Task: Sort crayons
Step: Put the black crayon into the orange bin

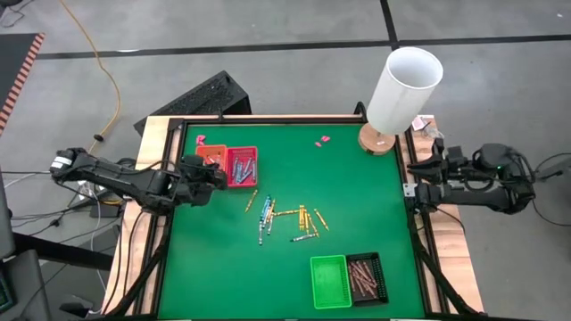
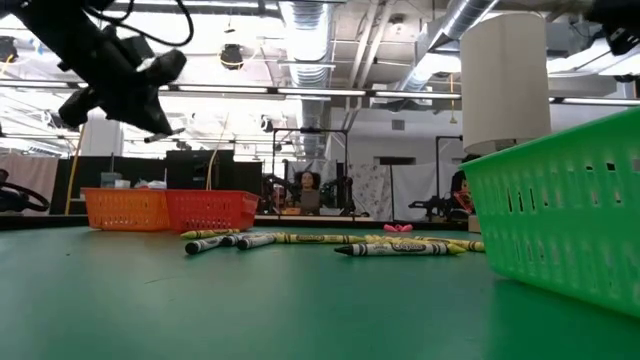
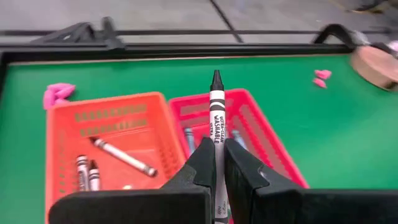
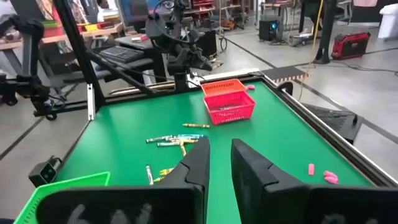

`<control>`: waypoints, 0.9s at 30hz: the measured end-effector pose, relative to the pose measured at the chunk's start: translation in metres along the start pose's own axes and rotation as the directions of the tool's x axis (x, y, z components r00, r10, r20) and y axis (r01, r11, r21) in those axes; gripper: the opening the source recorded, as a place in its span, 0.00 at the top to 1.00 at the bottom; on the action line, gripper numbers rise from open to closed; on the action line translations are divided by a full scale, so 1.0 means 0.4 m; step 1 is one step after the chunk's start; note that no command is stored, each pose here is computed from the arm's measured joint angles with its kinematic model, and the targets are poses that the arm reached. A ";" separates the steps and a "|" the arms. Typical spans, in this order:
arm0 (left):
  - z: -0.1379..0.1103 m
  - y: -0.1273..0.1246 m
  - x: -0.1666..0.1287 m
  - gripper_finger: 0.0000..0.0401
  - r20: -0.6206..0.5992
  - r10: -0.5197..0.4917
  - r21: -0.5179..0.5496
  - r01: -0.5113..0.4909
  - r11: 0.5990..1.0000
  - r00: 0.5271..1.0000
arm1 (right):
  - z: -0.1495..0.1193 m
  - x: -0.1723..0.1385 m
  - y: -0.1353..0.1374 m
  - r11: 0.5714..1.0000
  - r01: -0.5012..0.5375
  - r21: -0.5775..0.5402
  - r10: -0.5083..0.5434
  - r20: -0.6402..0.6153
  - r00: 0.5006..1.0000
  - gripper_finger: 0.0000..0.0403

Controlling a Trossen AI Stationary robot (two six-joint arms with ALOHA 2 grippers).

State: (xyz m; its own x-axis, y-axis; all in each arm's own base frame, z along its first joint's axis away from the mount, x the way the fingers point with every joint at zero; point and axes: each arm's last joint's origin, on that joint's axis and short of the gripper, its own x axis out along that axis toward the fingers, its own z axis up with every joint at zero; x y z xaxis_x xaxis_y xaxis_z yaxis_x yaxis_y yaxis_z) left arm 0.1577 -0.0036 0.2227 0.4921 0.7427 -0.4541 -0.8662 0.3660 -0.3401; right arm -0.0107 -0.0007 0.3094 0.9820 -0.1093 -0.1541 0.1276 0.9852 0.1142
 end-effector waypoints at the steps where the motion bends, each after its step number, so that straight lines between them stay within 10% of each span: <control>1: 0.000 0.004 0.007 0.99 0.001 0.017 -0.010 -0.017 1.000 1.000 | -0.003 0.005 0.000 1.000 0.000 -0.001 0.000 -0.003 1.000 0.83; 27: -0.081 0.117 0.099 0.96 -0.091 0.178 -0.093 -0.186 0.978 0.980 | -0.009 0.012 0.001 1.000 -0.019 -0.020 0.019 -0.020 1.000 0.83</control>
State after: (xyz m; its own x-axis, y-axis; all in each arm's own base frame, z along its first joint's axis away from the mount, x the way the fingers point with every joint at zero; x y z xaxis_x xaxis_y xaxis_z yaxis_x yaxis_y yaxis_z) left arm 0.1396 0.0248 0.1620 0.3363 0.7415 -0.5806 -0.9308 0.1680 -0.3246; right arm -0.0063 -0.0004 0.3051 0.9813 -0.0879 -0.1711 0.1056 0.9896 0.0975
